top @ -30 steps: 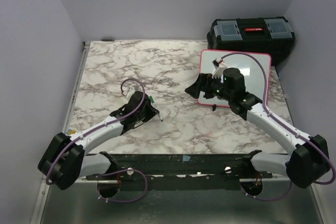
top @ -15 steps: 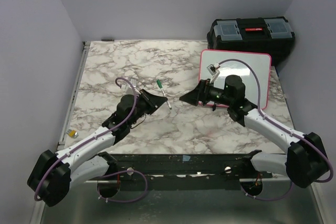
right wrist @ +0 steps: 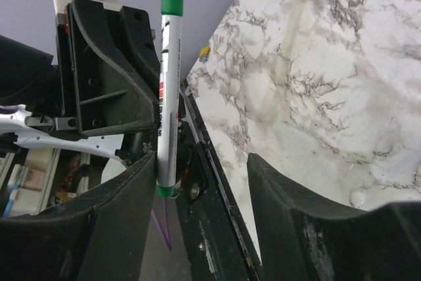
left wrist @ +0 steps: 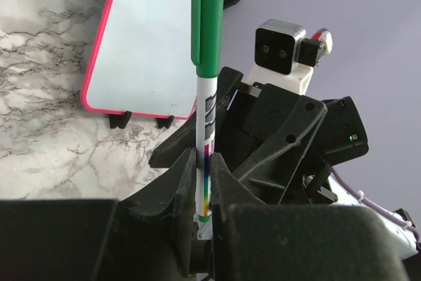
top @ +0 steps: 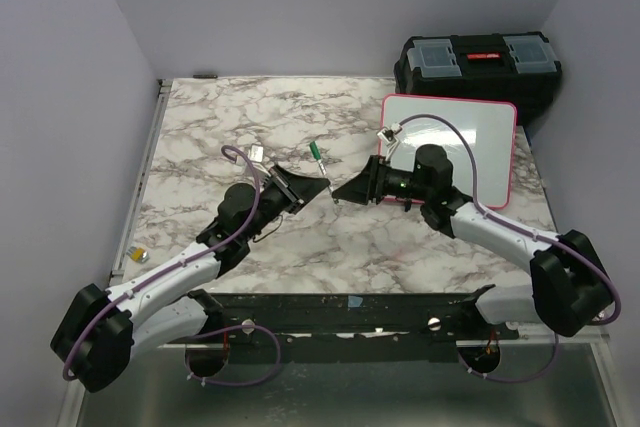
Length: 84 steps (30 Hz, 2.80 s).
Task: Write a sentence on the whiteboard
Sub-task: Pass from the left arm to the right, then pass from the right arm to the left
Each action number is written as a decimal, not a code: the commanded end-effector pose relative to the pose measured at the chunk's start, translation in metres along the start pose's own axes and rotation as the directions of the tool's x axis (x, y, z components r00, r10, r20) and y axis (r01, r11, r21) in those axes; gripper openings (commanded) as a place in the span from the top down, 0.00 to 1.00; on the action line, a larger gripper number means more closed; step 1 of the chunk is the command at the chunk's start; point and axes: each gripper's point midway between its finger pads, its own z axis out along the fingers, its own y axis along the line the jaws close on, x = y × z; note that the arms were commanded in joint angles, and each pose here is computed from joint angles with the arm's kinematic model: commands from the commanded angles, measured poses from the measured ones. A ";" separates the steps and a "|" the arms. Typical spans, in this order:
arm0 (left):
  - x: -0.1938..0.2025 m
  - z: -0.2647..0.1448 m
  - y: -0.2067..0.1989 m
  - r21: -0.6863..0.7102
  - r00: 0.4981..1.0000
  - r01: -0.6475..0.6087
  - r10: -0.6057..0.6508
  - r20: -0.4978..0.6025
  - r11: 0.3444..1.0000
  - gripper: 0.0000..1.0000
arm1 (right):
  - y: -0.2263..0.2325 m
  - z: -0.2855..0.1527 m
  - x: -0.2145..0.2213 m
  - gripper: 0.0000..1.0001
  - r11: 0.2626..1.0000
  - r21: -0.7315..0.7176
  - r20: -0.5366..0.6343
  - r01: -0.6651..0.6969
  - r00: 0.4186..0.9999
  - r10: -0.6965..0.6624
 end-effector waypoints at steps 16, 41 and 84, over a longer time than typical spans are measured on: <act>0.013 -0.006 -0.008 0.055 0.999 -0.044 0.045 -0.022 0.998 0.88 | 0.005 0.009 0.016 0.99 0.997 0.003 -0.087 0.073 0.994 -0.073; -0.032 -0.058 -0.048 0.365 0.807 -0.423 0.528 -0.265 0.829 0.23 | 0.058 -0.016 0.045 1.00 0.963 -0.257 -0.341 0.075 0.926 -0.163; -0.053 -0.050 -0.072 0.381 0.982 -0.152 0.183 -0.046 0.912 1.00 | 0.089 -0.001 -0.034 0.00 0.967 -0.206 0.104 0.147 0.986 -0.128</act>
